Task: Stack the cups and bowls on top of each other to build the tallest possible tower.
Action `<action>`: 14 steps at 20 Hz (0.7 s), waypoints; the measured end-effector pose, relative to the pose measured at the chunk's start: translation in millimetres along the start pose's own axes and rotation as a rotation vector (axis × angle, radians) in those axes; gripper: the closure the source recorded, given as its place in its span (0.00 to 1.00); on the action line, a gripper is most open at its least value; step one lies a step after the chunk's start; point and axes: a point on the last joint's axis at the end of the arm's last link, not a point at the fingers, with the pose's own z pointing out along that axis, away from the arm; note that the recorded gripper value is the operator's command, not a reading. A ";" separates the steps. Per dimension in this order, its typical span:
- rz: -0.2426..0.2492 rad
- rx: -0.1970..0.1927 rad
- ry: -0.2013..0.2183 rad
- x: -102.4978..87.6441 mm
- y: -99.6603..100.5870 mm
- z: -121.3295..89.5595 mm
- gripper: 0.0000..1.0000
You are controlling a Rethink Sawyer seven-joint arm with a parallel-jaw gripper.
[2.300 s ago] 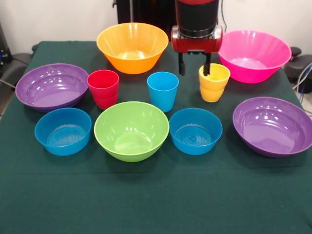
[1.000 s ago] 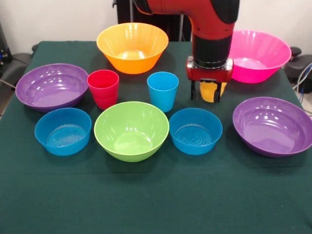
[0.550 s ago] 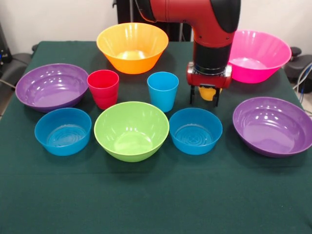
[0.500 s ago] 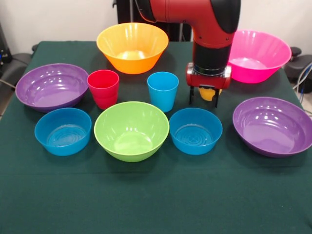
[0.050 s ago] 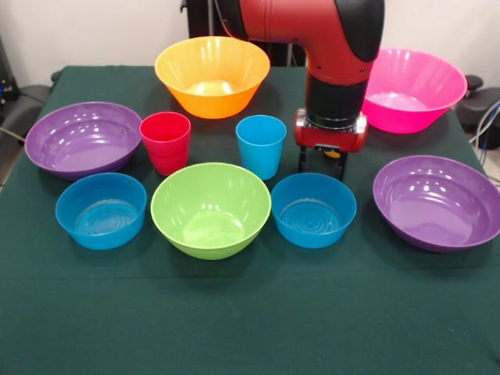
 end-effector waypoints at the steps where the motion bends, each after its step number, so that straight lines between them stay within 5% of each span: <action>1: -0.001 0.001 -0.001 -0.4 0.0 0.0 0.00; 14: -0.016 0.015 -0.016 -4.4 2.7 0.1 0.00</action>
